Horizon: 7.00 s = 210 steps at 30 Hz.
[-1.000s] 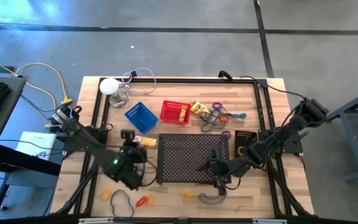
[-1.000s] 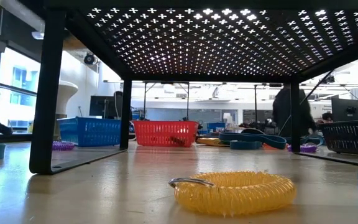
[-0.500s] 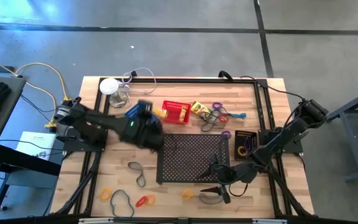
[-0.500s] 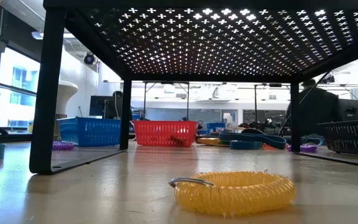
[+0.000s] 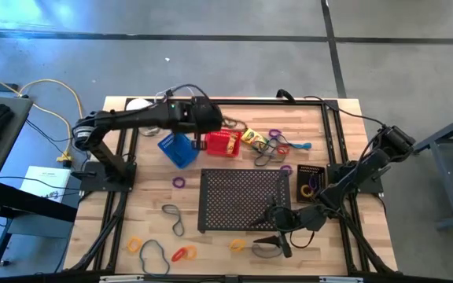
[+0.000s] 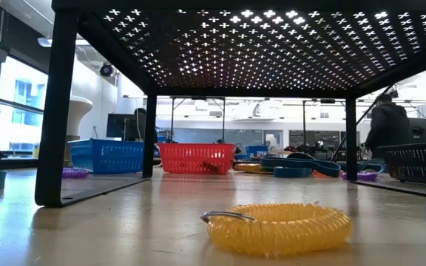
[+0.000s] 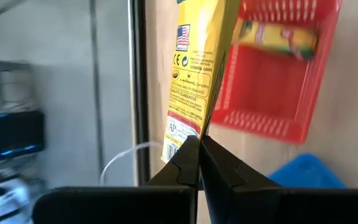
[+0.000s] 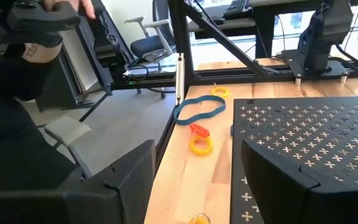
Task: Pick & Place Office Desk Supplies
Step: Put the yellow crayon box into the red bin, then put the blue rubber band into the blue bin
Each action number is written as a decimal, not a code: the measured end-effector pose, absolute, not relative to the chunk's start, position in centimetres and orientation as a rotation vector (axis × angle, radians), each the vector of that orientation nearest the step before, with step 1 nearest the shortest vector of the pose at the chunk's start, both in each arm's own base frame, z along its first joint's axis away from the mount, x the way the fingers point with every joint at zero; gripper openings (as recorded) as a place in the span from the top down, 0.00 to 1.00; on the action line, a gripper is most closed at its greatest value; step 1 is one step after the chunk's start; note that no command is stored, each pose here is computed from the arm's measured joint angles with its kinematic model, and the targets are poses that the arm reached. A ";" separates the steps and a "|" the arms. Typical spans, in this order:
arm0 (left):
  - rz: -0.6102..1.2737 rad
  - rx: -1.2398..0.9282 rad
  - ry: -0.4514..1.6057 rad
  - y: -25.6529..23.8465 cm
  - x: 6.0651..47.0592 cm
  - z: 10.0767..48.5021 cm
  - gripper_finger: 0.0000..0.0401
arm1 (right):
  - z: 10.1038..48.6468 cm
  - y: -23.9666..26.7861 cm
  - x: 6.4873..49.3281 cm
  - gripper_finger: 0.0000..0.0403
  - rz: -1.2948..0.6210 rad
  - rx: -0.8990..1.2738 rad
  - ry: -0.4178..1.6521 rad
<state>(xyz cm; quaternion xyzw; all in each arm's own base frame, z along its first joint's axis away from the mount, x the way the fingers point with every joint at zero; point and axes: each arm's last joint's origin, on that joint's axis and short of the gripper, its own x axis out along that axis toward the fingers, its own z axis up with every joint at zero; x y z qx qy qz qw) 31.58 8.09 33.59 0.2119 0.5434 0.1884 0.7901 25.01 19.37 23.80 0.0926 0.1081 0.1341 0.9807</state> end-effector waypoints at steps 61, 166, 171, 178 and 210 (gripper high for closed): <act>0.193 0.169 1.256 12.7 38.4 22.0 1.00 | 23.3 19.3 24.9 0.44 0.254 0.255 0.272; 0.141 0.025 0.956 -16.5 26.4 34.0 0.83 | 18.8 -14.3 17.8 0.44 -1.035 0.802 1.540; 0.139 0.024 0.949 -16.5 26.5 34.0 0.83 | 17.6 -14.6 16.9 0.44 -1.010 0.823 1.563; 0.106 0.101 0.957 -16.3 26.6 34.0 0.83 | 17.3 -15.5 17.0 0.44 -0.980 0.822 1.490; 0.128 0.079 0.953 -15.7 27.0 34.0 0.83 | 13.7 -15.2 15.1 0.84 -0.948 0.894 1.439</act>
